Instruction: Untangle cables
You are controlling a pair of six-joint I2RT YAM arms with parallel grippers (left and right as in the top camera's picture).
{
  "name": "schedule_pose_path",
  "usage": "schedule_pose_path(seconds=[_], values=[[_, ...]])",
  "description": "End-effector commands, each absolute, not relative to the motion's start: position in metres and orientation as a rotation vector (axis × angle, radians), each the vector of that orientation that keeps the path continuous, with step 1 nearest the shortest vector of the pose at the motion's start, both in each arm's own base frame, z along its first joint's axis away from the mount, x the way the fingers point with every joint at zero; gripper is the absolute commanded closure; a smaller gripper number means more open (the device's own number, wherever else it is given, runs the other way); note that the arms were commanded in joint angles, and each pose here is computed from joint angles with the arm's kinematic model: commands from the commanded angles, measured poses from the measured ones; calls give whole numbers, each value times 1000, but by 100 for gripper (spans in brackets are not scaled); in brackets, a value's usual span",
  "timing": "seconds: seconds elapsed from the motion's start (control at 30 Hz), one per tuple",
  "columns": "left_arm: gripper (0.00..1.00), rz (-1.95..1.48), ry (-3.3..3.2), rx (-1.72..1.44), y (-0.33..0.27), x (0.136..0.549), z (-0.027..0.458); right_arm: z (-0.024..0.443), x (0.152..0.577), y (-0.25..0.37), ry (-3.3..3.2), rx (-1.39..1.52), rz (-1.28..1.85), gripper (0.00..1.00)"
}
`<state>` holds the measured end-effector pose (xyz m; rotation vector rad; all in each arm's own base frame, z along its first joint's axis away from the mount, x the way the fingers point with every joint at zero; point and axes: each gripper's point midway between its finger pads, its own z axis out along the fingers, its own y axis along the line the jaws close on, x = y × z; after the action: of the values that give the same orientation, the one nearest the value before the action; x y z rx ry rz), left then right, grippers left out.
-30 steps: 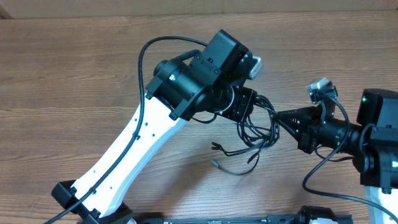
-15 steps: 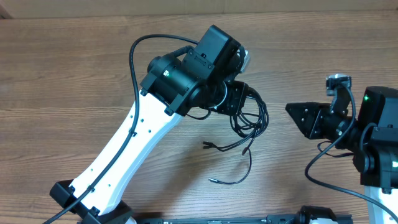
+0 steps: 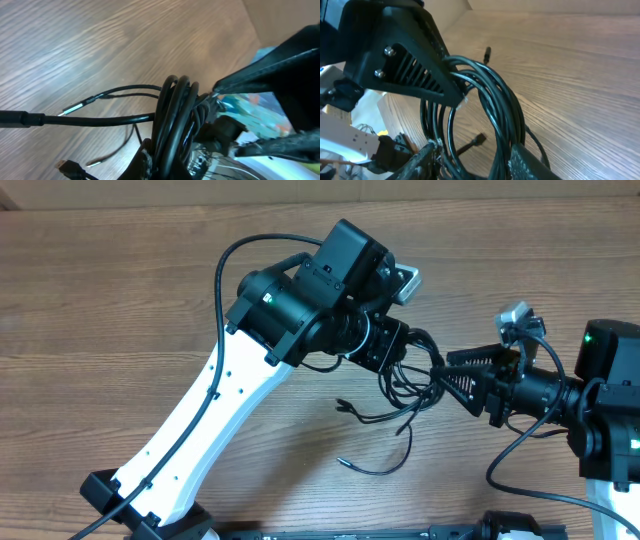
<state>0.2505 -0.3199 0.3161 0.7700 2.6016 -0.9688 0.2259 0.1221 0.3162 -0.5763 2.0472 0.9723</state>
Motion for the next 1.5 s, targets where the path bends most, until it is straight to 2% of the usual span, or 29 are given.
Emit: schedule_pose_path(seconds=[0.0,0.43,0.6,0.7,0.83,1.2,1.33,1.47], values=[[96,-1070,2535,844,-326,239,332,323,222,125,2004,-620,978,58],[96,-1063,2507,893,-326,238,333,324,226,123,1987,-643,936,56],[96,-1090,2497,840,-331,243,338,323,223,124,1998,-639,957,61],[96,-1094,2489,820,-333,246,340,322,222,125,2002,-639,960,70],[96,-1111,2504,772,-334,248,341,320,223,125,2010,-635,965,77],[96,-1191,2498,760,-341,242,348,318,225,124,2020,-630,973,77],[96,-1201,2463,812,-348,237,351,312,231,124,2044,-617,990,85],[96,-1200,2462,810,-348,237,351,311,232,124,2049,-614,994,88]])
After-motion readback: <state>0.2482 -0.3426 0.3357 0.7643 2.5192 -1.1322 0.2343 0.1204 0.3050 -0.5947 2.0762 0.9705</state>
